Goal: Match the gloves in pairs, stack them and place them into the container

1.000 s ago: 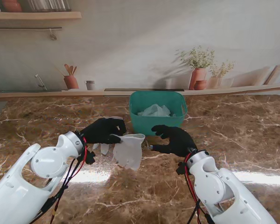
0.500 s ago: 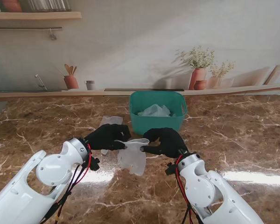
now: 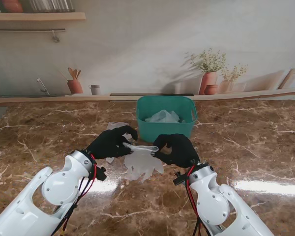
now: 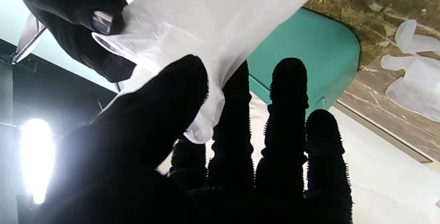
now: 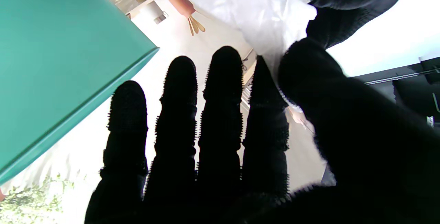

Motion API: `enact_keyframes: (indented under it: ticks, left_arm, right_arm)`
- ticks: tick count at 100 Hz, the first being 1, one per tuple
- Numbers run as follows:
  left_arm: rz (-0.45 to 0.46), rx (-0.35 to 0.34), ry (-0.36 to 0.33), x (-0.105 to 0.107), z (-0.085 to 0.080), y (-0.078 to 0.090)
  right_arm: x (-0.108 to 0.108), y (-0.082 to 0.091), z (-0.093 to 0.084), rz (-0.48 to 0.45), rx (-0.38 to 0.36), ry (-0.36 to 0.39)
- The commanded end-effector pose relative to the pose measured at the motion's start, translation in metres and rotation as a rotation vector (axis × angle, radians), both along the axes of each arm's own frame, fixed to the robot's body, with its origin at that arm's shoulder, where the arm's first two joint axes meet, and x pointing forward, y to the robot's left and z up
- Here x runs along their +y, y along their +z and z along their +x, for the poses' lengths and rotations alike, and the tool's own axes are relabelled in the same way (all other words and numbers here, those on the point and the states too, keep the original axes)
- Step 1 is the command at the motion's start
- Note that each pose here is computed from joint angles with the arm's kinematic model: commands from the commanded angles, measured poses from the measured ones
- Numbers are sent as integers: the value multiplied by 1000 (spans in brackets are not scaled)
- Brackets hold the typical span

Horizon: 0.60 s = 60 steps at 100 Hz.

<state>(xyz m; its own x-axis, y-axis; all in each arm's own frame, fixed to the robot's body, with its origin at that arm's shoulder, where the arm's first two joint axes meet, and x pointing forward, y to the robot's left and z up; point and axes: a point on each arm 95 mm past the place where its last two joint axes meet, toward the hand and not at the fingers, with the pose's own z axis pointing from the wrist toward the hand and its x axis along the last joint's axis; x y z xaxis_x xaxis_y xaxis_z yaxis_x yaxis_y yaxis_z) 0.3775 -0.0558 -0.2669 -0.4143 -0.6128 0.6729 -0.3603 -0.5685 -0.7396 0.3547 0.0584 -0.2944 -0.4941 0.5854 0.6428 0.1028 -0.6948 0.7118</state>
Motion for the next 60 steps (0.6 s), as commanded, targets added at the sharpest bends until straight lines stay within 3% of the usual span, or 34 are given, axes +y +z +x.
enact_keyframes:
  ticks: [1, 27, 60]
  left_arm:
    - [1, 18, -19, -2, -4, -5]
    - [23, 34, -34, 0, -10, -6]
    - [-53, 0, -8, 0, -16, -5]
  right_arm:
    - [2, -3, -6, 8, 4, 7]
    - [2, 2, -15, 30, -39, 18]
    - [-1, 6, -29, 20, -48, 24]
